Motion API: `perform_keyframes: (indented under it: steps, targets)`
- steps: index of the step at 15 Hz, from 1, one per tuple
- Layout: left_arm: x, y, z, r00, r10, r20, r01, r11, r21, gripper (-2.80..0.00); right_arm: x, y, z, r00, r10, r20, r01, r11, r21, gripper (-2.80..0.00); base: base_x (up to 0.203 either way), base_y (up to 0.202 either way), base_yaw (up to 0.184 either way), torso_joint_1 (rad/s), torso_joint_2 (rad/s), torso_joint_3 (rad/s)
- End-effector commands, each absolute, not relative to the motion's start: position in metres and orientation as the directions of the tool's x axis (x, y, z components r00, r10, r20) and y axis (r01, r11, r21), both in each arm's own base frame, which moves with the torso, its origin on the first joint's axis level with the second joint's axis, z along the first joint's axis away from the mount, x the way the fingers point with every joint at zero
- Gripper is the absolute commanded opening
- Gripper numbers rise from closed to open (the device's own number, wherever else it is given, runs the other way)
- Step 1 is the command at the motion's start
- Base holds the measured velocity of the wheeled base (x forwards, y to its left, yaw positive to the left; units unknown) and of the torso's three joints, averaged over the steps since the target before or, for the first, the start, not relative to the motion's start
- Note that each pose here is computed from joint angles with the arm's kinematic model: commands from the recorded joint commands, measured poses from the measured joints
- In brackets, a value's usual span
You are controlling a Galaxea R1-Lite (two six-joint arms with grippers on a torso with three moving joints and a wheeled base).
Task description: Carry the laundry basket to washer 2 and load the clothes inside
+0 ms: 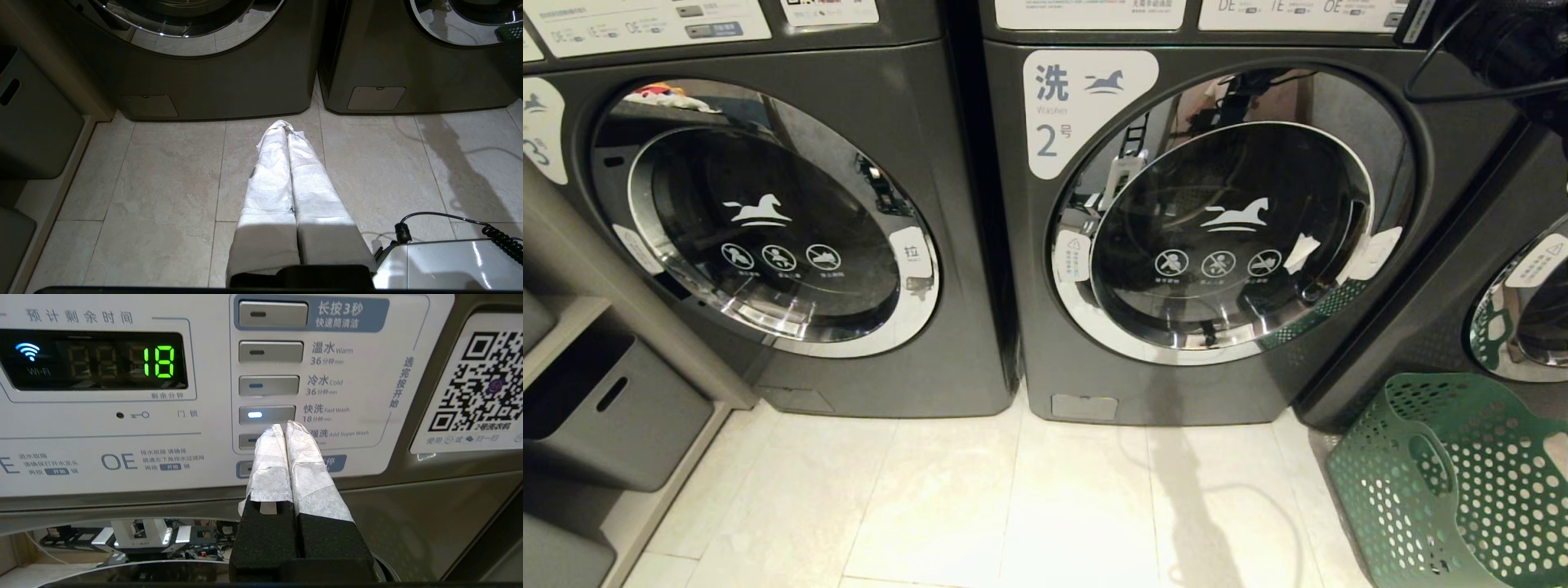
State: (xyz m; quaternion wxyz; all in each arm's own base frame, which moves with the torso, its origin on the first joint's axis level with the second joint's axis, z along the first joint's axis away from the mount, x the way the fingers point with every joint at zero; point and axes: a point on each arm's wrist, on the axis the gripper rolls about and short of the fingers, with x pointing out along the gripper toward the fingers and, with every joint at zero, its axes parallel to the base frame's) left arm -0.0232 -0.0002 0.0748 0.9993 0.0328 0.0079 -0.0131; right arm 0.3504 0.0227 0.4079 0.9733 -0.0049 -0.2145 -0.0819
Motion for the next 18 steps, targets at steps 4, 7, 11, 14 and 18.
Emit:
perform_keyframes:
  steps: [4, 7, 11, 14, 18]
  targets:
    - [-0.023, 0.0, 0.075, 1.0, -0.025, -0.015, 0.026, 0.997, 0.066, -2.8, 0.343, 0.023, 0.399, 0.911, -0.149, 0.383, 0.156, 0.988, 0.014, -2.8, 0.0, 0.0, 0.0, 0.0, 0.0, 0.0]
    - [-0.023, 0.0, 0.075, 1.0, -0.026, -0.017, 0.027, 0.997, 0.066, -2.8, 0.343, 0.023, 0.39, 0.924, -0.147, 0.354, 0.153, 0.988, 0.01, -2.8, 0.0, 0.0, 0.0, 0.0, 0.0, 0.0]
    - [-0.023, 0.0, 0.075, 0.999, -0.027, -0.017, 0.028, 0.997, 0.067, -2.8, 0.345, 0.023, 0.39, 0.924, -0.146, 0.352, 0.152, 0.988, 0.011, -2.8, 0.0, 0.0, 0.0, 0.0, 0.0, 0.0]
    - [-0.023, 0.0, 0.075, 1.0, -0.026, -0.017, 0.027, 0.997, 0.067, -2.8, 0.347, 0.023, 0.389, 0.924, -0.145, 0.354, 0.151, 0.989, 0.011, -2.8, 0.0, 0.0, 0.0, 0.0, 0.0, 0.0]
    - [-0.023, 0.0, 0.075, 1.0, -0.026, -0.015, 0.027, 0.997, 0.067, -2.8, 0.35, 0.023, 0.388, 0.923, -0.146, 0.355, 0.152, 0.988, 0.011, -2.8, 0.0, 0.0, 0.0, 0.0, 0.0, 0.0]
